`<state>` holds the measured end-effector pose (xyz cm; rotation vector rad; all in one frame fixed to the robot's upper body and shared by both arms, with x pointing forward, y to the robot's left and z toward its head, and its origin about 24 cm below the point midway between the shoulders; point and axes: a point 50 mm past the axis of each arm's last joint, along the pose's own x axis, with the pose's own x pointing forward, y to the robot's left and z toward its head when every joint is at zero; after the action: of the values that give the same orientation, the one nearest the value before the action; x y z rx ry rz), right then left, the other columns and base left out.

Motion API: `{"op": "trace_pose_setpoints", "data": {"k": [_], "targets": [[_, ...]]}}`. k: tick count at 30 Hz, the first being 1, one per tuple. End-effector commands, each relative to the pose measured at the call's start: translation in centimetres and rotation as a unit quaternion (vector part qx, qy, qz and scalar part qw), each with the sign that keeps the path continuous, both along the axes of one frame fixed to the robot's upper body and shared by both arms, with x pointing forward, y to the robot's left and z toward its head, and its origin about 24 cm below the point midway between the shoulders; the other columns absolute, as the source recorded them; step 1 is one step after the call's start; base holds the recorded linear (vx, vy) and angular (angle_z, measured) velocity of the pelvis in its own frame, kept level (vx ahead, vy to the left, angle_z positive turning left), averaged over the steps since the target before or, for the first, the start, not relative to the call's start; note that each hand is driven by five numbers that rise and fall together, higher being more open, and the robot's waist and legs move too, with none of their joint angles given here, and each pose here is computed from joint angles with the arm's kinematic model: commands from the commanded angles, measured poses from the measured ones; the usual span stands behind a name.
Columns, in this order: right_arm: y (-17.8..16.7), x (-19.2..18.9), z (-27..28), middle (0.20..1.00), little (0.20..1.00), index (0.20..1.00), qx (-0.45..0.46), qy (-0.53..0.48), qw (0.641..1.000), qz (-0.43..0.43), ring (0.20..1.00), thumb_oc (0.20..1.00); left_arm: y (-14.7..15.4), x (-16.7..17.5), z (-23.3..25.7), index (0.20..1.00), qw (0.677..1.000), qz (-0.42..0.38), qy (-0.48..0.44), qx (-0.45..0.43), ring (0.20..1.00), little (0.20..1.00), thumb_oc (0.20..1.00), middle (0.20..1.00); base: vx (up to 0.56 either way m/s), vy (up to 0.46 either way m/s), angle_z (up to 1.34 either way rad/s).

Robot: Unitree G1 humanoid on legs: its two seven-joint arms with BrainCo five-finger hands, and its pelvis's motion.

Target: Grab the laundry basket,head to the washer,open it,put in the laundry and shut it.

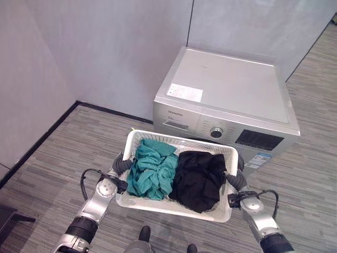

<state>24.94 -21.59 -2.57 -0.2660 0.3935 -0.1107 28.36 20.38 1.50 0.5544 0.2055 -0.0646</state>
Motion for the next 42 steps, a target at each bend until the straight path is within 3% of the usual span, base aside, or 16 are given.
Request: {"op": "trace_pose_setpoints", "data": {"k": [1, 9, 15, 19, 23, 26, 33, 37, 42], "targets": [[-3.8, 0.7, 4.1, 0.200, 0.200, 0.200, -0.029, -0.102, 0.994, -0.028, 0.200, 0.200, 4.2, 1.7, 4.9, 0.200, 0.991, 0.073, -0.114, 0.023, 0.200, 0.200, 0.200, 0.200, 0.06, 0.079, -0.14], [-5.2, -0.7, 6.5, 0.200, 0.200, 0.200, -0.056, -0.152, 0.986, -0.032, 0.200, 0.200, 5.8, 0.6, 7.3, 0.200, 0.980, 0.095, -0.171, 0.028, 0.200, 0.200, 0.200, 0.200, 0.03, 0.017, -0.05], [-7.7, -4.8, 10.7, 0.200, 0.200, 0.200, -0.095, -0.226, 0.969, -0.041, 0.200, 0.200, 9.9, -6.4, 8.9, 0.200, 0.964, 0.154, -0.214, 0.041, 0.200, 0.200, 0.200, 0.200, 0.02, -0.030, -0.15], [-8.2, -5.3, 13.2, 0.200, 0.200, 0.200, -0.106, -0.271, 0.956, -0.039, 0.200, 0.200, 10.8, -7.8, 11.0, 0.200, 0.952, 0.163, -0.250, 0.064, 0.200, 0.200, 0.200, 0.200, 0.02, -0.035, -0.13], [-8.6, -4.1, 15.5, 0.200, 0.200, 0.200, -0.113, -0.310, 0.943, -0.032, 0.200, 0.200, 10.3, -6.2, 13.9, 0.200, 0.940, 0.139, -0.301, 0.078, 0.200, 0.200, 0.200, 0.200, 0.02, -0.059, 0.01], [-8.7, -1.9, 18.2, 0.200, 0.200, 0.200, -0.126, -0.349, 0.928, -0.021, 0.200, 0.200, 8.3, -2.8, 17.3, 0.200, 0.924, 0.098, -0.361, 0.074, 0.200, 0.200, 0.200, 0.200, -0.02, -0.089, 0.13], [-9.3, 1.0, 21.9, 0.200, 0.200, 0.200, -0.138, -0.388, 0.911, -0.023, 0.200, 0.200, 4.3, 1.5, 22.0, 0.200, 0.911, 0.021, -0.410, 0.043, 0.200, 0.200, 0.200, 0.200, 0.00, -0.129, 0.11], [-10.7, 2.7, 23.7, 0.200, 0.200, 0.200, -0.158, -0.372, 0.914, -0.037, 0.200, 0.200, 2.5, 4.5, 24.8, 0.200, 0.906, 0.009, -0.423, 0.030, 0.200, 0.200, 0.200, 0.200, -0.04, -0.084, -0.04], [-12.8, 3.4, 23.6, 0.200, 0.200, 0.200, -0.190, -0.324, 0.924, -0.065, 0.200, 0.200, 2.6, 5.9, 25.8, 0.200, 0.910, 0.013, -0.412, 0.047, 0.200, 0.200, 0.200, 0.200, 0.11, 0.062, 0.19]]}}
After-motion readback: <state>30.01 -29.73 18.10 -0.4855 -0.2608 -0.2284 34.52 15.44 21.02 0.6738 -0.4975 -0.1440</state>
